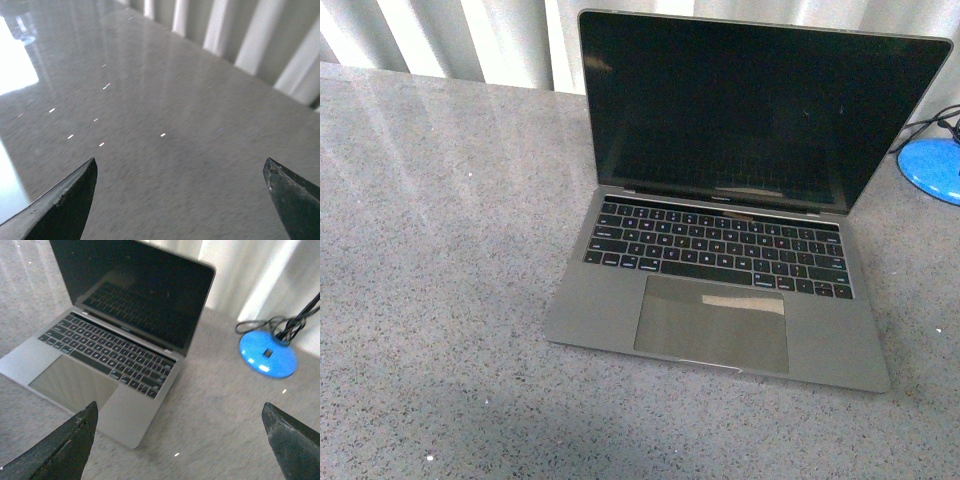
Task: Close laptop
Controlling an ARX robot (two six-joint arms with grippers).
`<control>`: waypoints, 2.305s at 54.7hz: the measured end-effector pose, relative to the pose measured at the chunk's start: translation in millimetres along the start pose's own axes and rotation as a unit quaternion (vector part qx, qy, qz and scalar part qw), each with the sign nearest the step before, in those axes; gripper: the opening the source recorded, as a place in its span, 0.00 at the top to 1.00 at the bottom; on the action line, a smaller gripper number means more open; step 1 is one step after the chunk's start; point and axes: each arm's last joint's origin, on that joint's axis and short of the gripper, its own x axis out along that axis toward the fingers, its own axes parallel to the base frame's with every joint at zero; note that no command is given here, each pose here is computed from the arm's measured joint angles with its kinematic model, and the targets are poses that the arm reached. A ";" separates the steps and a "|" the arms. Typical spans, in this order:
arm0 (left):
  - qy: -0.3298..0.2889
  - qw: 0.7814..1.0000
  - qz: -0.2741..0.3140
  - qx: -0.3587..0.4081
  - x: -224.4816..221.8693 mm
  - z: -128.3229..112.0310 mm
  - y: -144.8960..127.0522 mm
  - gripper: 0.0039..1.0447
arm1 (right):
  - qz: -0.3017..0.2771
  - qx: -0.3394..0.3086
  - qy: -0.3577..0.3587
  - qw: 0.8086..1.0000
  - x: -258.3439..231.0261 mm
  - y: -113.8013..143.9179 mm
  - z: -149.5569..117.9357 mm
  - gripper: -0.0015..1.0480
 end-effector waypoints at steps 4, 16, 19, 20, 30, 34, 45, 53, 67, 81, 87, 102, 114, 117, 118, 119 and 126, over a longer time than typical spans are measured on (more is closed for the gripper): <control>-0.019 0.996 -0.081 0.020 16.5 23.9 -23.6 0.06 | 0.003 -0.073 0.008 0.997 25.9 -15.2 20.7 0.10; -0.021 0.961 -0.238 0.142 52.9 41.7 -98.2 0.06 | 0.007 -0.139 0.038 0.990 91.0 -43.7 50.7 0.10; -0.025 0.953 -0.259 0.155 57.4 43.9 -112.2 0.06 | 0.004 -0.145 0.035 0.989 99.2 -47.2 54.5 0.10; -0.025 0.952 -0.262 0.156 57.6 44.1 -113.8 0.06 | 0.003 -0.146 0.035 0.989 100.6 -47.7 55.1 0.10; -0.043 0.920 -0.341 0.191 74.9 47.3 -163.0 0.06 | 0.015 -0.160 0.030 0.987 122.3 -47.5 62.1 0.10; -0.051 0.907 -0.367 0.200 81.6 48.5 -179.1 0.06 | 0.021 -0.166 0.020 0.986 129.6 -47.7 69.5 0.10; -0.066 0.860 -0.441 0.246 99.5 49.6 -223.5 0.32 | 0.030 -0.175 0.016 0.984 152.0 -52.5 80.4 0.19; -0.074 0.832 -0.469 0.286 106.5 51.8 -249.1 0.59 | 0.041 -0.180 0.017 0.983 164.3 -53.2 85.7 0.46; -0.082 0.754 -0.543 0.362 104.9 46.5 -291.4 0.97 | 0.077 -0.199 0.014 0.977 183.0 -54.5 99.3 0.98; -0.084 0.711 -0.569 0.404 108.2 41.9 -313.0 0.97 | 0.095 -0.205 0.015 0.974 195.5 -57.7 104.1 0.99; -0.083 0.699 -0.577 0.414 111.4 41.6 -319.1 0.97 | 0.101 -0.206 0.019 0.973 200.3 -57.9 101.4 0.99; -0.069 0.676 -0.588 0.439 123.3 34.9 -324.1 0.97 | 0.111 -0.207 0.022 0.972 210.2 -59.3 97.8 0.99; -0.071 0.678 -0.588 0.436 133.8 38.8 -326.3 0.97 | 0.121 -0.206 0.029 0.971 217.1 -55.5 91.6 0.99; -0.068 0.678 -0.587 0.437 135.5 38.6 -325.9 0.97 | 0.124 -0.207 0.029 0.970 218.1 -53.9 91.2 0.99; -0.068 0.679 -0.587 0.437 136.4 39.0 -325.9 0.97 | 0.125 -0.207 0.029 0.970 218.3 -53.3 91.2 0.99; -0.068 0.679 -0.586 0.437 136.9 39.0 -325.9 0.97 | 0.126 -0.207 0.029 0.970 218.8 -52.7 91.0 0.99; -0.065 0.680 -0.586 0.437 140.5 38.2 -326.1 0.97 | 0.132 -0.209 0.027 0.969 221.5 -48.8 90.7 0.99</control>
